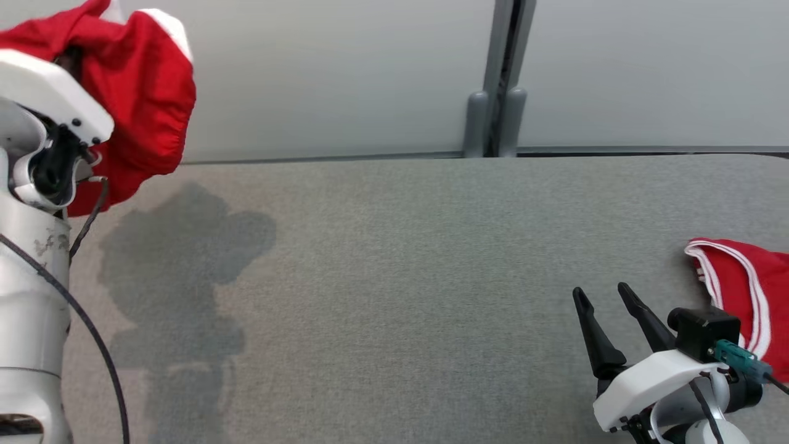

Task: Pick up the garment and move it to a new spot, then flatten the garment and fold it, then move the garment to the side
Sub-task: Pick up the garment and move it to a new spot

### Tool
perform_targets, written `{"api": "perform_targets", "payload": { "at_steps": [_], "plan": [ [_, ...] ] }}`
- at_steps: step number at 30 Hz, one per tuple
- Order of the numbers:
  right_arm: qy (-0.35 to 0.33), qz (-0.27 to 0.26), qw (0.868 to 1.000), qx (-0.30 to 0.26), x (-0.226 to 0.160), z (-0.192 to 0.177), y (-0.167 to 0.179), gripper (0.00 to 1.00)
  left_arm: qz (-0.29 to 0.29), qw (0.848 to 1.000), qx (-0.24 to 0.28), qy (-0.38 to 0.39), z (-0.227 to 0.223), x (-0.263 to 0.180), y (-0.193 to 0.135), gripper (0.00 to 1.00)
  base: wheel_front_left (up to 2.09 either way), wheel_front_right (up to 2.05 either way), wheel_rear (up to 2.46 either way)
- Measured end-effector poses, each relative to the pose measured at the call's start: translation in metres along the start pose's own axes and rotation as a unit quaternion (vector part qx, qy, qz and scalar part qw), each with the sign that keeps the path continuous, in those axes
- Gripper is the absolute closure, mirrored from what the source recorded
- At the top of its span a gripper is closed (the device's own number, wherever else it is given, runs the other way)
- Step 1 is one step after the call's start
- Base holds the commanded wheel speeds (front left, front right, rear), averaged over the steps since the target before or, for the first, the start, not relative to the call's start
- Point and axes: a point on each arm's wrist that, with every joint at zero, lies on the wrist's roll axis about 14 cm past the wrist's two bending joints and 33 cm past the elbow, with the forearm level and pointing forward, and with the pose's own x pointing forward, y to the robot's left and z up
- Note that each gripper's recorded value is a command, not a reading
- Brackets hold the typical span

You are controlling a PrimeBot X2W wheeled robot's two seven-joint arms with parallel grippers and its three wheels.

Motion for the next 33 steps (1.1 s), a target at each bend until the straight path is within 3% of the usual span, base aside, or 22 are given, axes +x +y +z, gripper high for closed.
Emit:
{"api": "perform_targets", "payload": {
  "at_steps": [3,7,13,16,21,27,33],
  "plan": [
    [-0.021,-0.029,0.999,0.0,-0.016,0.012,-0.017,0.0,-0.089,0.996,-0.005,-0.027,0.022,-0.006,-0.07,1.0,0.0,0.0,0.0],
    [-0.04,-0.074,0.996,0.005,-0.039,0.021,-0.043,0.0,-0.201,0.978,-0.007,-0.06,0.038,-0.029,-0.154,1.0,0.0,0.0,0.0],
    [-0.056,-0.119,0.991,0.01,-0.063,0.027,-0.067,0.0,-0.308,0.949,-0.011,-0.07,0.025,-0.069,-0.234,1.0,0.0,0.0,0.0],
    [-0.053,-0.138,0.989,0.013,-0.072,0.024,-0.077,0.0,-0.313,0.948,0.009,-0.053,-0.002,-0.074,-0.244,1.0,0.0,0.0,0.0],
    [-0.04,-0.159,0.986,0.018,-0.079,0.014,-0.089,0.0,-0.328,0.944,-0.019,0.032,-0.075,-0.083,-0.257,1.0,0.0,0.0,0.0],
    [-0.041,-0.171,0.984,0.017,-0.082,0.016,-0.096,0.0,-0.284,0.946,0.002,0.158,-0.186,-0.091,-0.23,1.0,0.0,0.0,0.0],
    [-0.032,-0.162,0.986,0.018,-0.078,0.01,-0.09,0.0,-0.263,0.938,0.02,0.224,-0.258,-0.112,-0.211,1.0,0.0,0.0,0.0]
  ]
}}
